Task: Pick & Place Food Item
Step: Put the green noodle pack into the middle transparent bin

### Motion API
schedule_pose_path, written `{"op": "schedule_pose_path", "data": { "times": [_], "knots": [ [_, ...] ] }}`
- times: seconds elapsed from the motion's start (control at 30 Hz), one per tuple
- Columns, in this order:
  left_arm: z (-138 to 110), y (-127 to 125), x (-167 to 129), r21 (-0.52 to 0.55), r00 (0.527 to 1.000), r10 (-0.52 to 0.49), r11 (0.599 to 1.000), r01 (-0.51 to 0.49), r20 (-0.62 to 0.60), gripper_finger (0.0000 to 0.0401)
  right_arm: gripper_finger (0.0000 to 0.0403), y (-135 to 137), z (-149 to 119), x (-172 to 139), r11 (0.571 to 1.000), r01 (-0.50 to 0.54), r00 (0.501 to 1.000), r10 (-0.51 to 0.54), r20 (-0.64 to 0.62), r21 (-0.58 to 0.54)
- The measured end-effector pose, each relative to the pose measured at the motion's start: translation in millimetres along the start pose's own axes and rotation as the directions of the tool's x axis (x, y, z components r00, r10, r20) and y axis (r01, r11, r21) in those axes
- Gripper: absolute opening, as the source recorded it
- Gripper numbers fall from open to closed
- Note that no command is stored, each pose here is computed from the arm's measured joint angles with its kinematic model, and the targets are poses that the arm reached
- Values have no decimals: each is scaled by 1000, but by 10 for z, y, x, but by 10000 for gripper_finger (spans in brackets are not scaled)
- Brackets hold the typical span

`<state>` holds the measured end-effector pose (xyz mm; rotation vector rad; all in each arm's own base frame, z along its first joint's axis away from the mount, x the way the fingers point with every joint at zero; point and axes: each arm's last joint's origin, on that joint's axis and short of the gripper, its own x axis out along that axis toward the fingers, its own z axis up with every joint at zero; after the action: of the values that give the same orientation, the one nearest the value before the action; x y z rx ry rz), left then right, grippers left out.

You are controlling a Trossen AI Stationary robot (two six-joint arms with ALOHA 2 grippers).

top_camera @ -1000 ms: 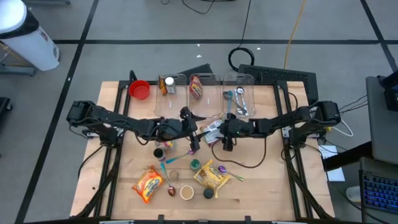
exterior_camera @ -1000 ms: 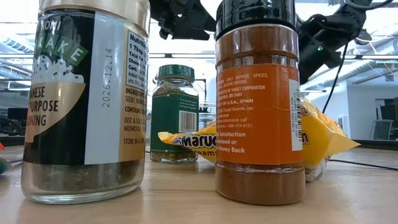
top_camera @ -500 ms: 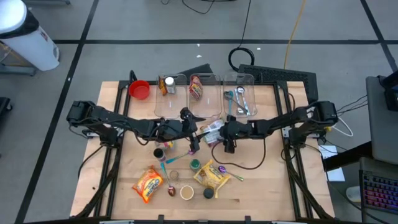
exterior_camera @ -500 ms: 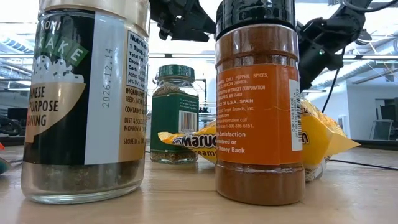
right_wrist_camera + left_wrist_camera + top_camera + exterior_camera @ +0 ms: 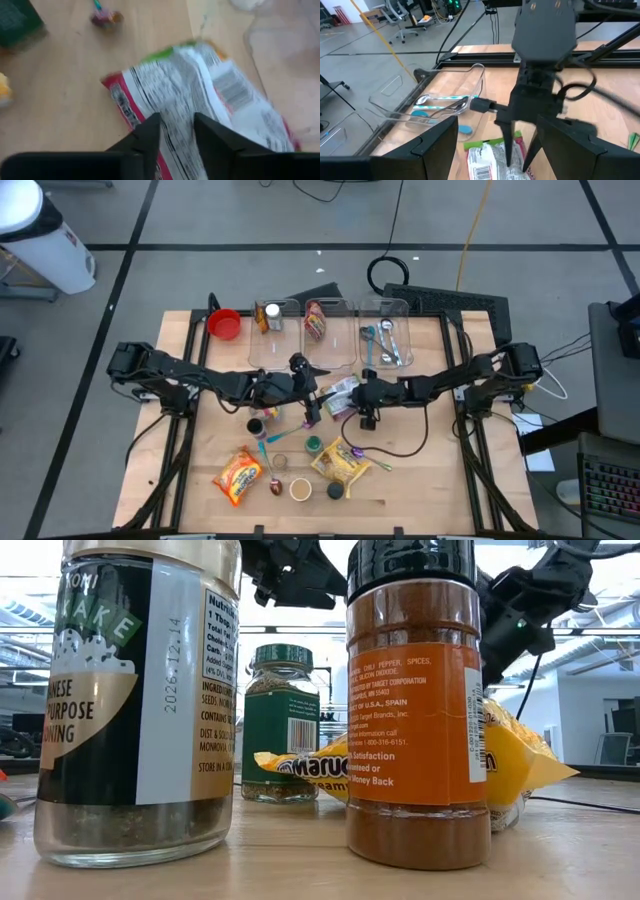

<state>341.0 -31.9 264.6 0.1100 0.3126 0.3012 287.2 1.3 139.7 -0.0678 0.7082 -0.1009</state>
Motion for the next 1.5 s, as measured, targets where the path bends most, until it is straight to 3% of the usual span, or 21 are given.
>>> {"op": "schedule_pose_path", "data": {
  "times": [0.17, 0.23, 0.4, 0.7, 0.8, 0.93, 1.23, 1.5],
  "knots": [
    [-2, 0, 0, 1, 1000, 0, 1000, 0, -2, 273, 17, 9, 20, -27, 1000, -3, 1000, 3, 9, -3],
    [-3, 0, 0, 1, 1000, 0, 1000, 0, -3, 273, 6, 8, 17, -27, 1000, -2, 1000, 2, 6, -10],
    [-7, 0, 0, 3, 1000, 0, 1000, 0, -6, 274, 44, 1, 27, -28, 999, 21, 1000, -21, 15, -24],
    [-9, 0, 0, 3, 1000, 0, 1000, 0, -7, 273, 177, 11, -66, 38, 999, 21, 1000, -22, -23, -27],
    [-9, 0, 0, 4, 1000, -1, 1000, 1, -8, 273, 187, 15, -87, 69, 1000, 23, 999, -23, -32, -3],
    [-8, 0, 0, 3, 1000, -1, 1000, 1, -7, 273, 155, 31, -87, 69, 1000, 22, 999, -22, -31, 0],
    [-8, 0, 0, 4, 1000, -1, 1000, 1, -7, 273, 14, 34, -78, 69, 1000, 17, 1000, -17, -24, -13],
    [-8, 0, 0, 4, 1000, -1, 1000, 1, -7, 273, 1, 59, -18, -10, 1000, 5, 1000, -5, 11, -16]
  ]
}}
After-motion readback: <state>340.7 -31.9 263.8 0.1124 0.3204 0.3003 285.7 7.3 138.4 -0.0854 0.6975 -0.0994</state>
